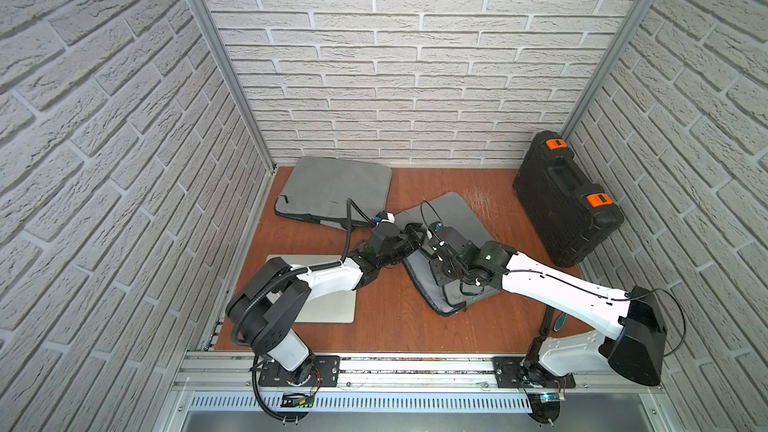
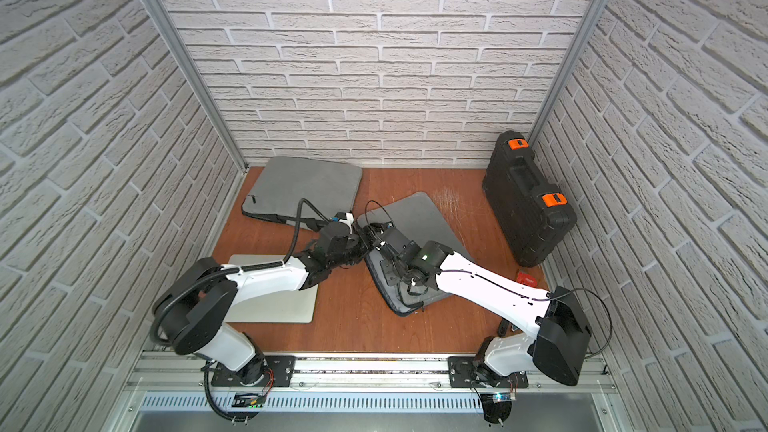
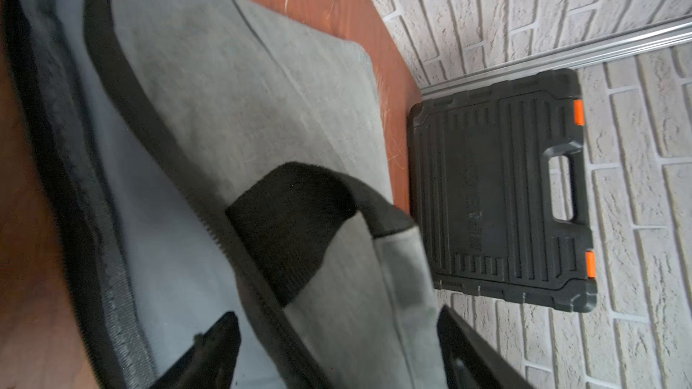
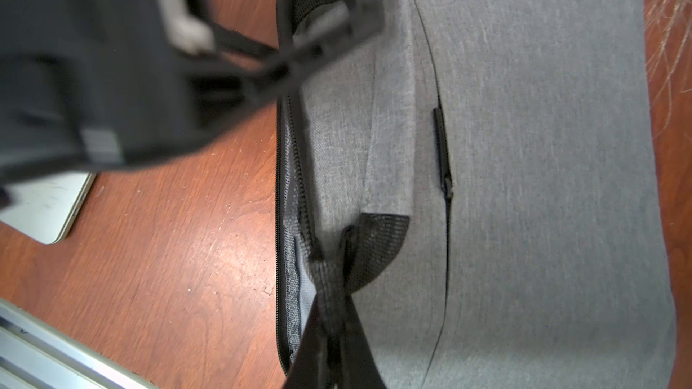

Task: Open the zippered laptop bag and take out the laptop
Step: Open the bag flap on the zippered laptop bag.

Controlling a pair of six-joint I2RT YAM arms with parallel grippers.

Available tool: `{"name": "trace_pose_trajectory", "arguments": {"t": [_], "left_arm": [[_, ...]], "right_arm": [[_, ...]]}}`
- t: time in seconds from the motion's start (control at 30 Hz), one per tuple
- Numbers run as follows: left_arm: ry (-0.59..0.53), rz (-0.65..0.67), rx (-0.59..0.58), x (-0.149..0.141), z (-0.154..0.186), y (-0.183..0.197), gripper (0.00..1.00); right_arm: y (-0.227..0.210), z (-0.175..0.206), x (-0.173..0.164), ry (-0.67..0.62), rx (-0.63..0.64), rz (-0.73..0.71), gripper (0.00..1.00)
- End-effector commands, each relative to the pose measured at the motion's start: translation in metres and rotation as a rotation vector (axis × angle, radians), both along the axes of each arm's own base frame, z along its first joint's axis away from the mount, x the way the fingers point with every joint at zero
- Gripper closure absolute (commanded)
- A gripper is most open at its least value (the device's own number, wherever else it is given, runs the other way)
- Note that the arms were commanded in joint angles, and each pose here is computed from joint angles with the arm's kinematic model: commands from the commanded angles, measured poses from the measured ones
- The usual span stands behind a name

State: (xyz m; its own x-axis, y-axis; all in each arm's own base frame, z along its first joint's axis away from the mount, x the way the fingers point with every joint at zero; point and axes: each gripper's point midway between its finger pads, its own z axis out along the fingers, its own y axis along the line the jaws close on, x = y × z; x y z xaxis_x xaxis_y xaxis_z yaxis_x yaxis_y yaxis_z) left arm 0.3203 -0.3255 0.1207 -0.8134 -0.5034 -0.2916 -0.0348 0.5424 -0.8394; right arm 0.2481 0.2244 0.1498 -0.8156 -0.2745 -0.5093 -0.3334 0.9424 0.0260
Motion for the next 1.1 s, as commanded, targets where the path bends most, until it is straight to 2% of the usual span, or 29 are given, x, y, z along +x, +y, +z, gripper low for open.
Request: {"name": "trace_pose_trajectory", "arguments": {"t": [0.0,0.13,0.37,0.6,0.83,1.07], "left_arm": [[-0.043,-0.037,-0.115,0.010,0.020,-0.024,0.21],[-0.057,-0.067,-0.170,0.017,0.028,-0.038,0.28],[-0.075,-0.079,-0.170,0.017,0.034,-0.040,0.33],[-0.092,-0.078,-0.165,0.016,0.043,-0.035,0.33],[-0.101,-0.074,-0.170,0.016,0.049,-0.031,0.32],[-0.098,-0.056,-0.161,0.016,0.047,-0.022,0.32]], "right_arm": [[0.018,0.018,0.001,-0.036,0.101,0.037,0.94],[0.012,0.009,-0.002,-0.024,0.080,0.026,0.93],[0.000,-0.007,0.001,-0.036,0.000,-0.025,0.46],[0.002,-0.018,0.005,-0.087,-0.097,-0.049,0.25],[0.003,-0.033,0.009,-0.173,-0.271,-0.065,0.14],[-0.004,-0.042,0.018,-0.243,-0.393,-0.114,0.11]]}}
